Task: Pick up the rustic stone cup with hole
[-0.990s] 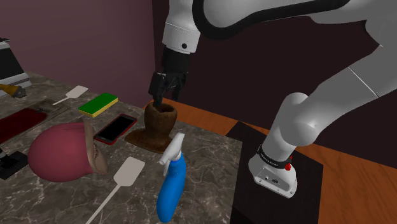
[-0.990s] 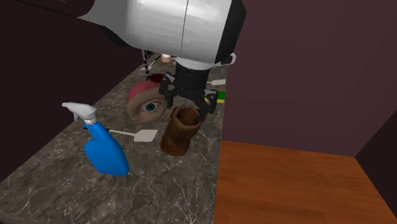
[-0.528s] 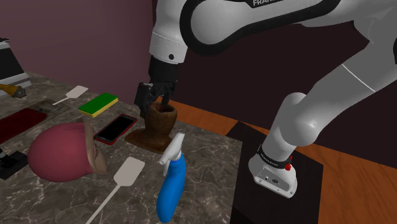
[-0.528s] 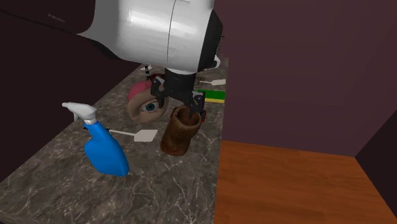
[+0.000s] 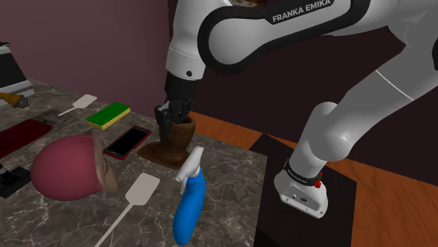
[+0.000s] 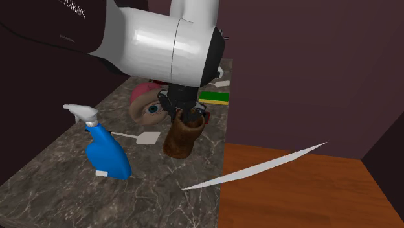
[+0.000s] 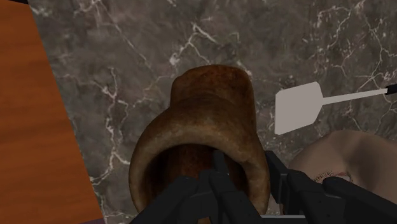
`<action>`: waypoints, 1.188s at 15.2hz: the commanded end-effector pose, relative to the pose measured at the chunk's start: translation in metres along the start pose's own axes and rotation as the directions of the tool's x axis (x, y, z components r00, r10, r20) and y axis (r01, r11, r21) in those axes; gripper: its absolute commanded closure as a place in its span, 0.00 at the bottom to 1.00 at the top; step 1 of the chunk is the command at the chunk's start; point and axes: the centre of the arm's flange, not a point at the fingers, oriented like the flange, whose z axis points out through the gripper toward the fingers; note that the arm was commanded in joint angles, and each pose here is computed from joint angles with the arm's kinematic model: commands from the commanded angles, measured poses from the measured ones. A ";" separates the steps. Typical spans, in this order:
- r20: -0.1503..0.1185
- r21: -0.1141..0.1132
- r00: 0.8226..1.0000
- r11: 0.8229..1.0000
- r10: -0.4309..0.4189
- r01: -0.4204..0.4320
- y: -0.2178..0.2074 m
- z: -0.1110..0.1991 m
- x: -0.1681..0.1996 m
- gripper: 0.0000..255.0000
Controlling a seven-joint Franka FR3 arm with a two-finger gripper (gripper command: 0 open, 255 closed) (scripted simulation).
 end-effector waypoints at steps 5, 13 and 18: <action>0.000 0.000 1.000 1.000 0.000 0.000 0.000 0.000 0.000 1.00; 0.000 0.000 1.000 1.000 0.000 0.000 -0.007 -0.030 0.004 1.00; 0.000 0.000 1.000 1.000 0.000 0.000 -0.013 -0.056 0.007 1.00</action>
